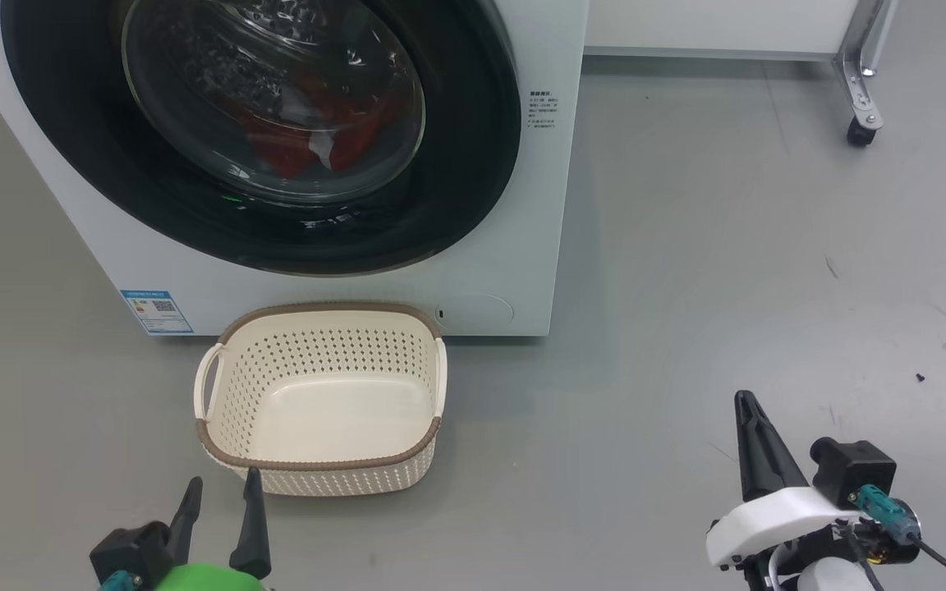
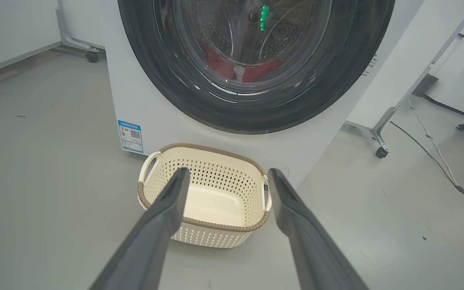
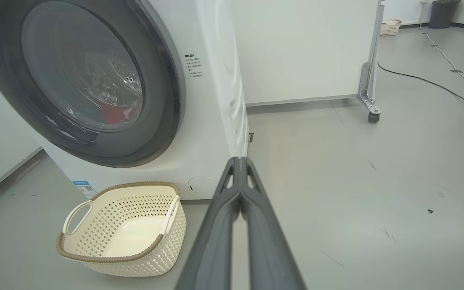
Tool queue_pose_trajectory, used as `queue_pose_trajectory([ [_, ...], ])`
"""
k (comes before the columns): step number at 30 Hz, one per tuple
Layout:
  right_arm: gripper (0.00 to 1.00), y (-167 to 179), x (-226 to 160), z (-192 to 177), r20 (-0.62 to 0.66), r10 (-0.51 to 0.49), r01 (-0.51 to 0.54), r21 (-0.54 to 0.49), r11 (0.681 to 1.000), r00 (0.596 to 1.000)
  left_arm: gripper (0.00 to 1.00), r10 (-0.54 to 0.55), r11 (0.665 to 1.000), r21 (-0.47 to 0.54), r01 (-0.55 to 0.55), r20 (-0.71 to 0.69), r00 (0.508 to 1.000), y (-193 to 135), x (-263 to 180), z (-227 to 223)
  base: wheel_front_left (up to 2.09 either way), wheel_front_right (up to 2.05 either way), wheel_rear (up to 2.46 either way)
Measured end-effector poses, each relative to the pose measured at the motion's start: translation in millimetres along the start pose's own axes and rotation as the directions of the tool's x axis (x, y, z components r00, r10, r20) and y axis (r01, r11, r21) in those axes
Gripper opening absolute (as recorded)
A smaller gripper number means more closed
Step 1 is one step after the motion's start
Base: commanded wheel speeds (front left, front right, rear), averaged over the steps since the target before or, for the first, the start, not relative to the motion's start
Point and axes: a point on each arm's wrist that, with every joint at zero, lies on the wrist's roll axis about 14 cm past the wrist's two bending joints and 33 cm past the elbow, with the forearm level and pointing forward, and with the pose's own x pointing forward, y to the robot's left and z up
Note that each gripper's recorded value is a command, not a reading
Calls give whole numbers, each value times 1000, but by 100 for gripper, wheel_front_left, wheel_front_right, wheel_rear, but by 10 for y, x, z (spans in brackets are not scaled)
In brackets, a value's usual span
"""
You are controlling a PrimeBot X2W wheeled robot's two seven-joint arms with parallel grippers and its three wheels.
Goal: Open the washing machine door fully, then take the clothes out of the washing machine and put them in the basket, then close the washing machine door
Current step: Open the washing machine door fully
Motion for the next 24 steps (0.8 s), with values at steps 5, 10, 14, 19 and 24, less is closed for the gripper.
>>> queue_pose_trajectory([
  [5,0,-40,114,79,21,-13,11,67,998,1000,100,-7,1000,-1,7,12,1000,-24,76,51,0,0,0],
  [10,0,-21,323,245,66,-6,-3,140,990,998,100,-20,1000,-3,20,33,999,-62,170,131,0,0,0],
  [14,0,12,507,364,100,3,-21,182,983,995,100,-28,1000,-5,28,57,998,-87,257,217,0,0,0],
  [19,0,85,756,458,122,24,-53,239,970,992,100,-28,1000,-10,29,60,998,-73,330,234,0,0,0],
  [24,0,261,1139,603,132,90,-120,244,962,987,100,-19,1000,-13,19,34,999,-24,405,154,0,0,0],
])
